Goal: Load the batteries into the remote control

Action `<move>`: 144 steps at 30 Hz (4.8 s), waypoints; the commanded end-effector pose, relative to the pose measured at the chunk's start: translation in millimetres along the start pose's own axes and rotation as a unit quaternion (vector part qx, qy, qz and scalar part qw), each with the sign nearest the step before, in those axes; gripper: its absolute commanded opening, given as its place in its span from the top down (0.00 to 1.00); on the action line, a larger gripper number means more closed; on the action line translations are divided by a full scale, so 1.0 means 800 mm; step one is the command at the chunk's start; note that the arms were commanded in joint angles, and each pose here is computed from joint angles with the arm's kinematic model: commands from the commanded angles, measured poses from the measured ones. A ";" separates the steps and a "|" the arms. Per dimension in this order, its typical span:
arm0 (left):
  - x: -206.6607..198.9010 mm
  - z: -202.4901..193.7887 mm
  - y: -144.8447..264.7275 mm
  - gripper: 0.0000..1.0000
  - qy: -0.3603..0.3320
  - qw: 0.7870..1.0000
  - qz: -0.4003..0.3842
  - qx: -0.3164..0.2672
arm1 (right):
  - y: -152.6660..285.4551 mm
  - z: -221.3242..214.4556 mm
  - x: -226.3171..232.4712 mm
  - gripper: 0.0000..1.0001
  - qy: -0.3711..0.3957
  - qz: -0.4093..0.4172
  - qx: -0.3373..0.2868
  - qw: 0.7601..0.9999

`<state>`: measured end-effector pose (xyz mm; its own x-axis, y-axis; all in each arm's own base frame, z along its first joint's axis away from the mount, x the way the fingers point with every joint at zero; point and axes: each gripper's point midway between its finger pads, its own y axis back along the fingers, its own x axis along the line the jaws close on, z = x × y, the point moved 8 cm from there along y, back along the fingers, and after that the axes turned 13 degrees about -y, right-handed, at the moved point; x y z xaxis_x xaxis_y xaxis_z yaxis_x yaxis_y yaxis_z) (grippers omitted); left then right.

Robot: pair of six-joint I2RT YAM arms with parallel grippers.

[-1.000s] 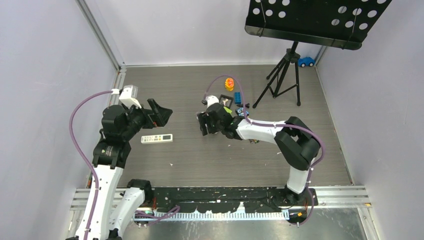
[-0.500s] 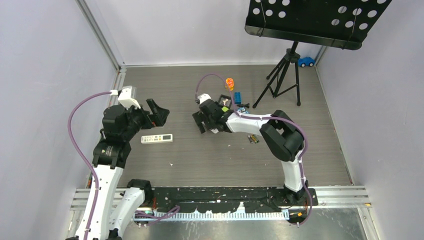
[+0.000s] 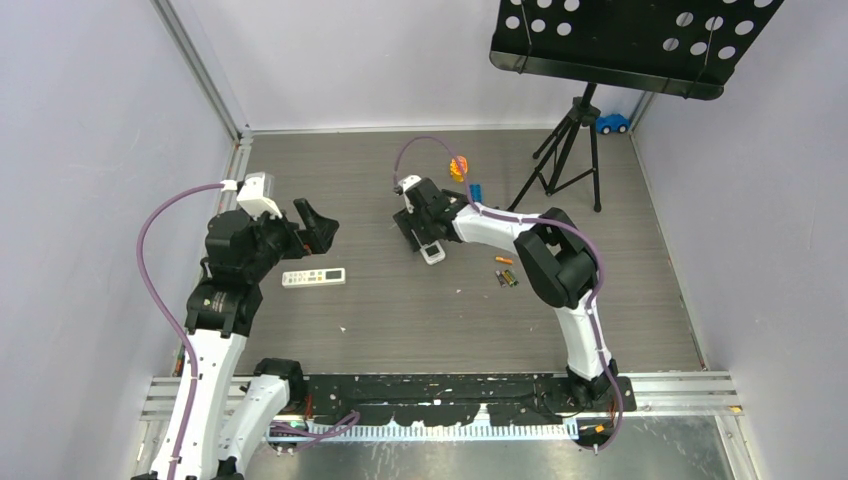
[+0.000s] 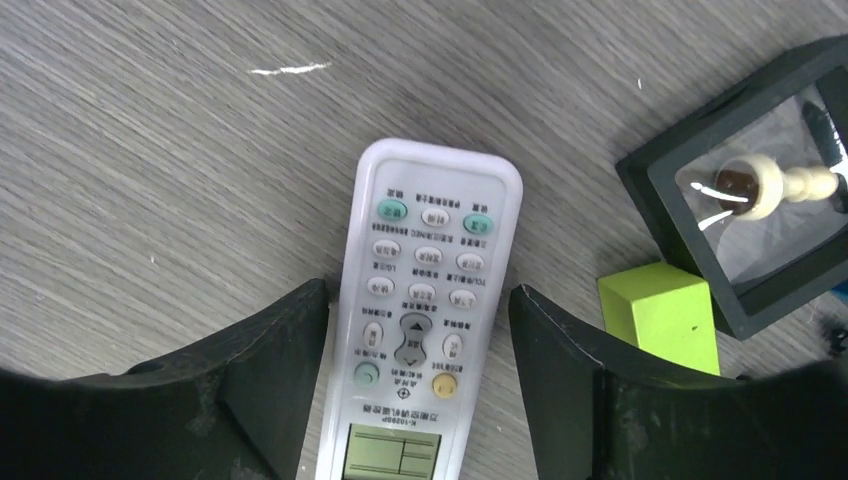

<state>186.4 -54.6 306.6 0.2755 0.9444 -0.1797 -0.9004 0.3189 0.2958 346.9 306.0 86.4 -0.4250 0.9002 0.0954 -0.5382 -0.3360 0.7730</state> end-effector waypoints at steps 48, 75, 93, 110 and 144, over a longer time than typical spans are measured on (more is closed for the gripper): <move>-0.169 0.075 -0.031 0.00 0.177 0.873 -0.452 -0.048 | 0.371 0.129 0.023 0.61 -0.348 0.680 -0.266 0.588; -0.204 0.066 -0.076 0.75 0.179 0.867 -0.463 -0.041 | 0.355 0.117 0.031 0.59 -0.371 0.608 -0.283 0.643; -0.161 0.017 -0.057 1.00 -0.211 0.924 -0.300 0.108 | 0.373 0.086 0.012 0.14 -0.373 0.351 -0.216 0.831; -0.171 -0.002 -0.045 1.00 -0.280 0.905 -0.301 0.110 | 0.365 0.066 0.030 0.41 -0.357 0.352 -0.113 0.858; -0.227 0.101 0.028 0.13 0.151 0.901 -0.392 -0.106 | 0.479 0.076 0.012 0.88 -0.392 0.526 -0.378 0.653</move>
<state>154.2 -209.7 381.9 0.7217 0.5284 -0.4471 -0.5876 0.8091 0.0077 185.6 213.2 395.5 -0.4142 -0.0562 0.9085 -0.5760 -0.7566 -0.3095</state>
